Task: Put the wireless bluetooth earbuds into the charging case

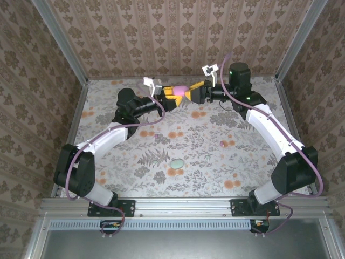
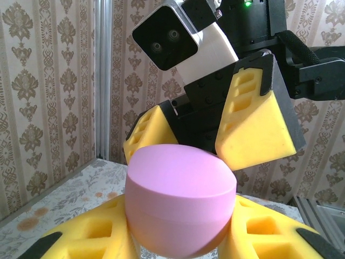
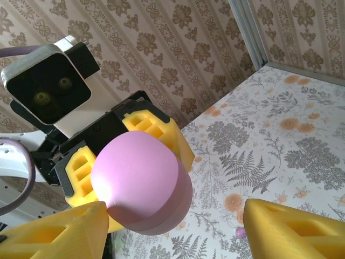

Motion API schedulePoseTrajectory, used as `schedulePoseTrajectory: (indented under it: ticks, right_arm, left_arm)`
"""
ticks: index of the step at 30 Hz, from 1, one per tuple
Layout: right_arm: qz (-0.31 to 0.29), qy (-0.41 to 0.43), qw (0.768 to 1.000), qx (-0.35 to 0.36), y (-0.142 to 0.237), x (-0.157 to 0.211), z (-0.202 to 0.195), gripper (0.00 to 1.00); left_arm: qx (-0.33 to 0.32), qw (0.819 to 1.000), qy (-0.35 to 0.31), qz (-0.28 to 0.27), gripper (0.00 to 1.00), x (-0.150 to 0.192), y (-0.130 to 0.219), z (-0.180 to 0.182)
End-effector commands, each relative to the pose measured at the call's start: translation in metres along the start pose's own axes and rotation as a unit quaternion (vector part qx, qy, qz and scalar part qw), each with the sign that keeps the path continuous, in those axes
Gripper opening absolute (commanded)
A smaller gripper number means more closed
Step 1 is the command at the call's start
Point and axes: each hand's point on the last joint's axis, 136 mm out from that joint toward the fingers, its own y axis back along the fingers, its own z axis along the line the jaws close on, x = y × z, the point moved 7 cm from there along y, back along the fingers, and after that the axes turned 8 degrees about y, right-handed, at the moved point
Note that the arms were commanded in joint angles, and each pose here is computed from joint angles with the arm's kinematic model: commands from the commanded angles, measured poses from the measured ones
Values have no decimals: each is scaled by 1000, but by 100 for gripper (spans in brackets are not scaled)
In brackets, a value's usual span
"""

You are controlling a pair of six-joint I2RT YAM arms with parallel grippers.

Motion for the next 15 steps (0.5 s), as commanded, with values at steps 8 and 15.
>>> schedulePoseTrajectory:
  ticks: [8,15]
  right_arm:
    - [-35,-8,998,48,-1,-22,-11,68]
    - [-51,-61,992,97,3,-28,-20,69]
  left_arm:
    - [40,999,-18,-5,31,-5,-1,-12]
    - [36,999,-20,-5,31,-5,-1,-12]
